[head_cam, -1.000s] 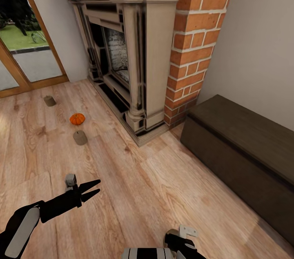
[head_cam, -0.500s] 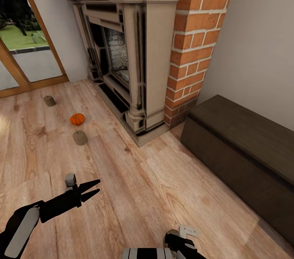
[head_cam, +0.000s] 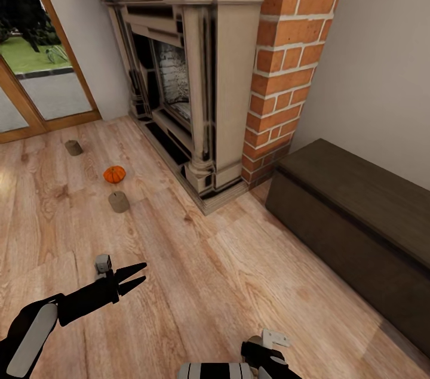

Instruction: Place each of the two pumpkins and all three candles from the living room inside a cabinet in the living room (use any cabinet), then make sure every cabinet is closed, and position the cauldron so it is next to a table in the living room.

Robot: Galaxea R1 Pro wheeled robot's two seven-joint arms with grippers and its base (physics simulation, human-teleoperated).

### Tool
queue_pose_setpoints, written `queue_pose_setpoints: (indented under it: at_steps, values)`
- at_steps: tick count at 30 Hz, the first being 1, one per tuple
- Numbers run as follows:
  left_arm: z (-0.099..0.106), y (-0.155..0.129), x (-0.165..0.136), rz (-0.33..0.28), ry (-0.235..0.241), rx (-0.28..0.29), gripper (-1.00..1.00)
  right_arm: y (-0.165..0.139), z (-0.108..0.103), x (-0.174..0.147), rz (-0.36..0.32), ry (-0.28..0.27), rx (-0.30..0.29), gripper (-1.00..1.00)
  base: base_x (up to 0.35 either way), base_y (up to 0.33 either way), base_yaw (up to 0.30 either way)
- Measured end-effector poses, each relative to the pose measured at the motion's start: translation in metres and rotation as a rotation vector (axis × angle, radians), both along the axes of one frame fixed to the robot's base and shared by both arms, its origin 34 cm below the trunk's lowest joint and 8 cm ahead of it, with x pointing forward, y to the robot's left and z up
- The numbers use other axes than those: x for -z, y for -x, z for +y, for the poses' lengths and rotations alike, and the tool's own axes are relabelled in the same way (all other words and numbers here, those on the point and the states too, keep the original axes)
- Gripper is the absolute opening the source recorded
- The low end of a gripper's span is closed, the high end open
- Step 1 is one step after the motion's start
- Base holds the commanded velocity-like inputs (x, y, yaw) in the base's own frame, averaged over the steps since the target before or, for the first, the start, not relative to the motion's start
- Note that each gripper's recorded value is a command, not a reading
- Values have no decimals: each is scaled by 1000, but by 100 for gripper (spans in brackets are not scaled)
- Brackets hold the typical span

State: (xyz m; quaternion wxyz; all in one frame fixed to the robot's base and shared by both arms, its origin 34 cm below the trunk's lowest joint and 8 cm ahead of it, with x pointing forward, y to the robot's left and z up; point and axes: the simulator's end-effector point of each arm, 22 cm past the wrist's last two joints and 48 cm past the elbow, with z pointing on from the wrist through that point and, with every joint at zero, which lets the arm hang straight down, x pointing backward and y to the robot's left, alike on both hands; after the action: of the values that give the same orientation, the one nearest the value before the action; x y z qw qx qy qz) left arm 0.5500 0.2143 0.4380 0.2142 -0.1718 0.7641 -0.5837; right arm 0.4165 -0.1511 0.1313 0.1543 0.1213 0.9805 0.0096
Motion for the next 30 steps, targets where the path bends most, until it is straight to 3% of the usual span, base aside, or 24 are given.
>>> queue_pose_setpoints:
  at_steps: [14, 30]
  values:
    - [1, 0, 1, 4, 1, -4, 100, 0, 0, 0, 0, 0, 0, 100, 0, 0, 0]
    - [0, 5, 31, 64, 2, -3, 100, 23, -1, 21, 62, 1, 0, 100, 0, 0, 0]
